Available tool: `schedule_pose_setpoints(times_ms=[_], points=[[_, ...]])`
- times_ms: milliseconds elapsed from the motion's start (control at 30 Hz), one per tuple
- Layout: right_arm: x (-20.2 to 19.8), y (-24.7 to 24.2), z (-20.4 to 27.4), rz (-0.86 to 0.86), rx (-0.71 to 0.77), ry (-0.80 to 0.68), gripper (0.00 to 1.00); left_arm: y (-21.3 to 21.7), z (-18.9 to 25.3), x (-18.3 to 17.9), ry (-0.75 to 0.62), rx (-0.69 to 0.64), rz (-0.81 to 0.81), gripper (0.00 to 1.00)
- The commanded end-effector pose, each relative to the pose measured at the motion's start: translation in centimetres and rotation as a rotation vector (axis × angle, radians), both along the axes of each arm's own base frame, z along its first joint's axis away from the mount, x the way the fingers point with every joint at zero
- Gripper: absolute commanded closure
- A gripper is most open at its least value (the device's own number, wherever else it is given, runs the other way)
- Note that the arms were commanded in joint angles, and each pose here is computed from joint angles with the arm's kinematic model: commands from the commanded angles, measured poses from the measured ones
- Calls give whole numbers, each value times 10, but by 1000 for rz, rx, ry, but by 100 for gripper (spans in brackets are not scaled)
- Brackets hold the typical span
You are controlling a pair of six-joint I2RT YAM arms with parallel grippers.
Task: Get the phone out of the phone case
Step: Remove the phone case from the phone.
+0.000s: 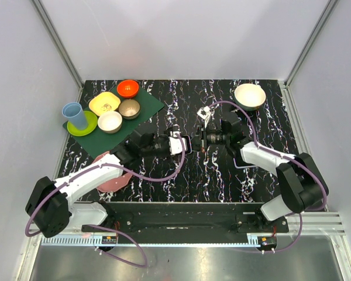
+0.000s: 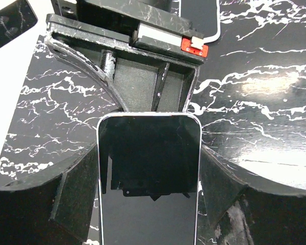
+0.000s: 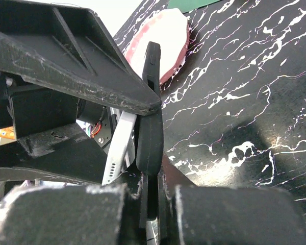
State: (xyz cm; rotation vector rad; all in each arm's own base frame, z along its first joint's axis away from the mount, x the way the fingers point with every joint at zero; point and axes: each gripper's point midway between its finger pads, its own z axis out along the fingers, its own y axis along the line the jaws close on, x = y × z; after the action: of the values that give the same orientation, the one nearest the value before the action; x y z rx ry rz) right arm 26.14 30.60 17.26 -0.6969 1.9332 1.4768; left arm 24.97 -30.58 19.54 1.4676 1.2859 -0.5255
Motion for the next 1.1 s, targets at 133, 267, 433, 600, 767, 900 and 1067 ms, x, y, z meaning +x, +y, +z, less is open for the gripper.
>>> schedule_pose_setpoints(times_ms=[133, 267, 433, 600, 767, 900, 1067], points=[[20, -2, 55, -52, 98, -296, 100, -7, 18, -12, 164, -101, -76, 41], [21, -2, 56, -62, 99, -296, 100, -7, 20, -14, 185, -111, -97, 42], [22, 0, 54, -56, 79, -234, 100, -4, 16, -10, 154, -96, -76, 41], [18, -1, 55, -29, 106, -289, 100, -5, 17, -25, 205, -102, -160, 41], [18, -2, 55, -38, 102, -323, 100, -7, 19, -33, 243, -108, -199, 41], [19, -4, 56, -45, 102, -338, 100, -8, 20, -38, 271, -116, -224, 41], [20, -5, 56, -50, 102, -376, 100, -9, 19, -40, 319, -119, -245, 40]])
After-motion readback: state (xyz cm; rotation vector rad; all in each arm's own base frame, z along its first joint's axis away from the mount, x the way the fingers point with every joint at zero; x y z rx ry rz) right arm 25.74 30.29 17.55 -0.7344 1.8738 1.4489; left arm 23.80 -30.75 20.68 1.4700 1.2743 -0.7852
